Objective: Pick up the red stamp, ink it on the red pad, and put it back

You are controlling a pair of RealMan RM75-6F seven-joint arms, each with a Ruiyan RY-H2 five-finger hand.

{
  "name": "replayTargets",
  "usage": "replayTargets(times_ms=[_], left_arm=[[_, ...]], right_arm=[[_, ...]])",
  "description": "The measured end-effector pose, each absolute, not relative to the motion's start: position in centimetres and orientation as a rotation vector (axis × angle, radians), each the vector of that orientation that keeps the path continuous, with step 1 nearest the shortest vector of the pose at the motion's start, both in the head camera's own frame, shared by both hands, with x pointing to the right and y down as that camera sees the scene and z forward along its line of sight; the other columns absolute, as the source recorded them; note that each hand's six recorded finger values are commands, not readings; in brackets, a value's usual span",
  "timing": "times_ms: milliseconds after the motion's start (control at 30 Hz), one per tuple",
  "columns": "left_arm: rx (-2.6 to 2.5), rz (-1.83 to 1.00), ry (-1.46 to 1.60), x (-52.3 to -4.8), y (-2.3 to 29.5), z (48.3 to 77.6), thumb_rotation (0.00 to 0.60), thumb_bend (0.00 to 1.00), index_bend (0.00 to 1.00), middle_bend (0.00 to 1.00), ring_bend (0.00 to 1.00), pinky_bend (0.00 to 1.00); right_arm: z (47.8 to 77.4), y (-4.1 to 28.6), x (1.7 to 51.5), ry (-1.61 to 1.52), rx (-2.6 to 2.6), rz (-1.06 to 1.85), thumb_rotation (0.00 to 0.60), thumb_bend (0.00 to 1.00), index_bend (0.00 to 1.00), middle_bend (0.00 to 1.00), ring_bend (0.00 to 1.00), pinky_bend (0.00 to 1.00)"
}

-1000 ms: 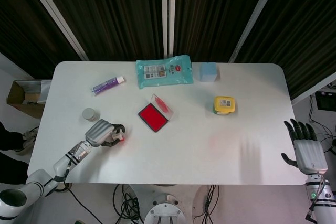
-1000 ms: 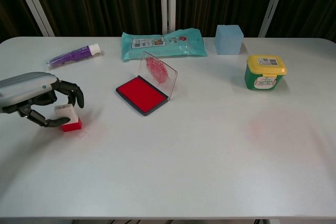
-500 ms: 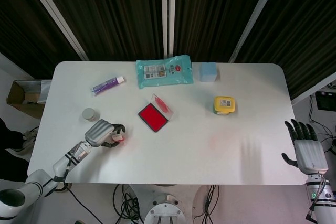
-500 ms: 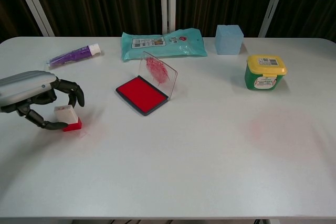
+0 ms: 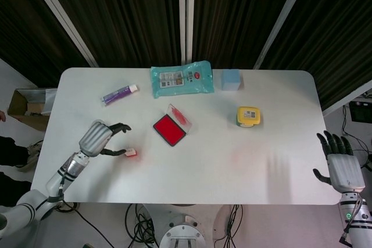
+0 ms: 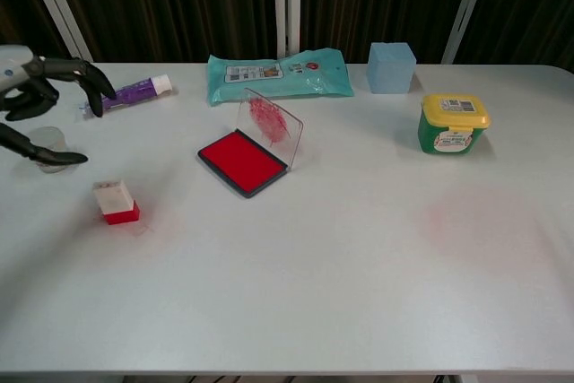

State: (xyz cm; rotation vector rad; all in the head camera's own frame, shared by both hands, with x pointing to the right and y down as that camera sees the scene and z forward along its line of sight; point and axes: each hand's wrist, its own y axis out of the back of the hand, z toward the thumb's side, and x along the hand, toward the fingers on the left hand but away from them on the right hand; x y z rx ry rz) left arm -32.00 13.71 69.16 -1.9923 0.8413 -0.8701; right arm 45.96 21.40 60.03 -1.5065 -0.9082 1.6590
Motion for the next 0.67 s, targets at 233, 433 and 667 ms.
replayTargets(times_ms=[233,433,667], left_arm=[[-1.733,-1.075,1.012,-38.8,14.2,62.2,0.0,0.1,0.1,0.07,0.07,0.18],[-1.528,-1.379,1.021,-45.8,18.2,58.0,0.0,0.1,0.09,0.07,0.07,0.17],[-1.481,-1.404,1.046,-47.6,19.4,57.0,0.0,0.1,0.09,0.07,0.07,0.17]], right_arm=[[59.7,21.5,46.2,-0.942,-1.494,1.649,0.6,0.12,0.0,0.0,0.0,0.0],[58.9,21.6,45.9,-0.946,-1.496,1.615,0.6,0.12,0.0,0.0,0.0,0.0],[58.7,21.7,45.5,-0.937,-1.496,1.607,0.6,0.12,0.0,0.0,0.0,0.0]])
